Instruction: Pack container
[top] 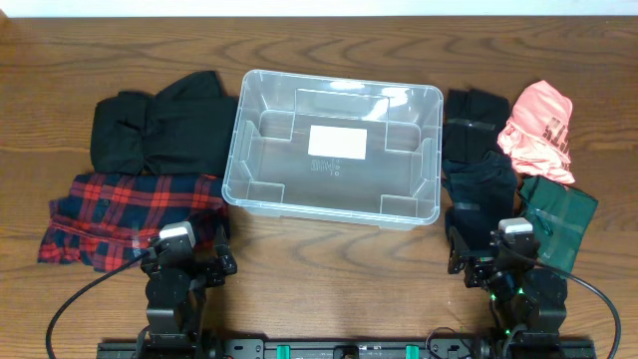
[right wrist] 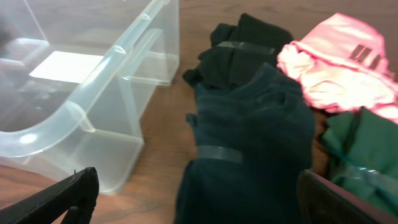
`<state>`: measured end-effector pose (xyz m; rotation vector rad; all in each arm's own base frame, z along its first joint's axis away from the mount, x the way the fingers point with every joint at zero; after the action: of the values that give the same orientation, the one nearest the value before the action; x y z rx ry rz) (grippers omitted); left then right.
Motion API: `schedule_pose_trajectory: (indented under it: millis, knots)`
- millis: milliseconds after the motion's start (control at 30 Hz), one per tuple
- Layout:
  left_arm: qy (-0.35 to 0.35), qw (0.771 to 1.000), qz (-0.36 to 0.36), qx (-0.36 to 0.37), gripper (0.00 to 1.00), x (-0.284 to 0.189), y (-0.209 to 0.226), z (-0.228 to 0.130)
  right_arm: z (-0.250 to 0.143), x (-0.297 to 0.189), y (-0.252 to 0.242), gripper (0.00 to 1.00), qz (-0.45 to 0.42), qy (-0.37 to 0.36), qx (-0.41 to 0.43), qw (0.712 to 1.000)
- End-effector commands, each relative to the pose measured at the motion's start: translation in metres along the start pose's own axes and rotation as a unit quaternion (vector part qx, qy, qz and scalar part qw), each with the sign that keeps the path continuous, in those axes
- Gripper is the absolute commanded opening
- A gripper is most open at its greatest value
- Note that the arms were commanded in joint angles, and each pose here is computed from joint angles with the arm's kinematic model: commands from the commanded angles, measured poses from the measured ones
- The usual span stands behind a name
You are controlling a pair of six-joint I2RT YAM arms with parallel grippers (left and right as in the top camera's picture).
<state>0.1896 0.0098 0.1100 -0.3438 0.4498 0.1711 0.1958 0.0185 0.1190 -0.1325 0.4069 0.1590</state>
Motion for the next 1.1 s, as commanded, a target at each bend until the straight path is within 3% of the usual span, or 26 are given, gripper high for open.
schedule_pose_trajectory:
  millis: [0,67,200,333,533,733,800,1067]
  knots:
    - [0.002,1.0,0.004,0.006,0.98,0.002,0.003,-0.004,0.001,0.0,0.009,0.99,0.031,-0.005,0.076,0.997]
    - [0.002,1.0,0.004,0.006,0.98,0.002,0.003,-0.004,0.011,-0.001,0.013,0.99,0.047,-0.024,0.114,0.992]
    - [0.002,1.0,0.004,0.006,0.98,0.002,0.003,-0.004,0.043,-0.013,0.019,0.99,0.078,-0.077,0.114,0.987]
    - [0.002,1.0,0.004,0.006,0.98,0.002,0.003,-0.004,0.074,-0.034,0.013,0.99,0.066,-0.084,0.118,0.987]
    - [0.002,1.0,0.004,0.006,0.98,0.002,0.003,-0.004,0.096,-0.053,-0.013,0.99,-0.011,0.036,0.145,0.989]
    - [0.002,1.0,0.004,0.006,0.98,0.002,0.003,-0.004,0.15,-0.047,-0.003,0.99,0.062,0.106,0.109,0.986]
    - [0.002,1.0,0.004,0.006,0.98,0.002,0.003,-0.004,0.157,-0.042,-0.012,0.99,0.041,0.132,0.127,0.982]
    - [0.002,1.0,0.004,0.006,0.98,0.002,0.003,-0.004,0.123,-0.02,-0.08,0.99,-0.084,0.242,0.256,0.932]
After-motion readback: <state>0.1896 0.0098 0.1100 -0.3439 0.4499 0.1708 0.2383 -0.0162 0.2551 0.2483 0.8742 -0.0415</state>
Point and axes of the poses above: each gripper's point midway between its finger pads, its own x axis out along the fingers, its own y axis along the line the jaws close on, z = x × y, the point moved 2 cm from there along -x, back along the fingers, and after that the axes turned 12 degrees about -x, right-handed, at the moved point
